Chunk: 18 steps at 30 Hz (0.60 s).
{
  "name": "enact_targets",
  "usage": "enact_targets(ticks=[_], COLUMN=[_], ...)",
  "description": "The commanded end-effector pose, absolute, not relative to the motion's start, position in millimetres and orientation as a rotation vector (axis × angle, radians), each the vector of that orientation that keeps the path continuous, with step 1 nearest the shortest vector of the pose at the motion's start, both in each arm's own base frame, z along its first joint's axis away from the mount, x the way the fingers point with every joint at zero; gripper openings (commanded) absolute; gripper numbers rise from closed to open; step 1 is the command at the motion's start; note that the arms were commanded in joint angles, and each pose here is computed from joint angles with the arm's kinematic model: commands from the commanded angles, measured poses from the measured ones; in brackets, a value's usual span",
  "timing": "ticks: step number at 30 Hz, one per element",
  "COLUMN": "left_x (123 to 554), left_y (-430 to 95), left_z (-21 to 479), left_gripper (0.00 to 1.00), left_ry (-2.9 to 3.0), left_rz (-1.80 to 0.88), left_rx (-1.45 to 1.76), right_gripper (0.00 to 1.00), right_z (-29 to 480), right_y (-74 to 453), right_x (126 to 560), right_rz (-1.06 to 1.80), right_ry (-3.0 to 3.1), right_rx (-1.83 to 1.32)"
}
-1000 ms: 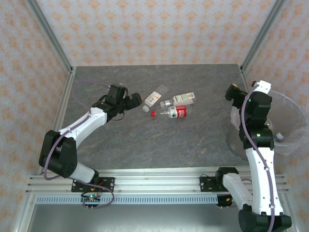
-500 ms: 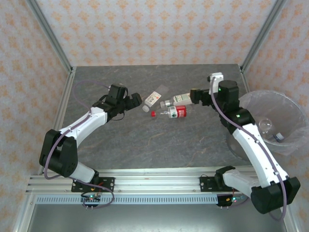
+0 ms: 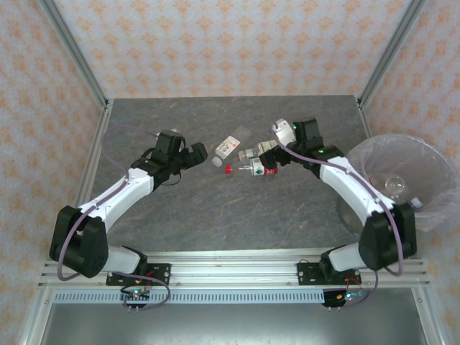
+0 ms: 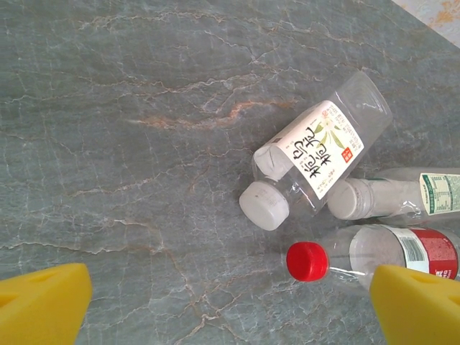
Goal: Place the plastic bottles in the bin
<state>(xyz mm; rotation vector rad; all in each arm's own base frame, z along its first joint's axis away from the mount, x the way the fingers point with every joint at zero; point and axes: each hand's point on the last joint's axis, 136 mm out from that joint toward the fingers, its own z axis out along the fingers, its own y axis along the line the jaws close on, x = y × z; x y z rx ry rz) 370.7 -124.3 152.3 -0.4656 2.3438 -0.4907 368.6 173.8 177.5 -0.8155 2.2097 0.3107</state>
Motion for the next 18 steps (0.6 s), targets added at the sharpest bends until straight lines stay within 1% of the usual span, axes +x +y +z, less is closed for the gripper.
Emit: enact_targets(ticks=[1, 8, 11, 18], left_x=[372, 365, 362, 363], left_y=[-116, -106, -101, -104], left_z=[165, 169, 164, 161], left_gripper=[1.00, 1.00, 1.00, 1.00], left_ry=[2.276, 2.262, 2.285, 2.287], left_rz=[-0.481, -0.426, -0.384, -0.403], left_rx=[-0.475, -0.473, -0.482, -0.484], right_gripper=[0.99, 0.99, 0.99, 0.99], right_z=[167, 127, 114, 91], right_y=[196, 207, 212, 221], right_x=[367, 383, 379, 374], right_rz=[0.327, 0.314, 0.319, 0.332], right_ry=[2.190, 2.255, 2.308, 2.354], right_rx=[-1.020, -1.151, -1.228, -1.290])
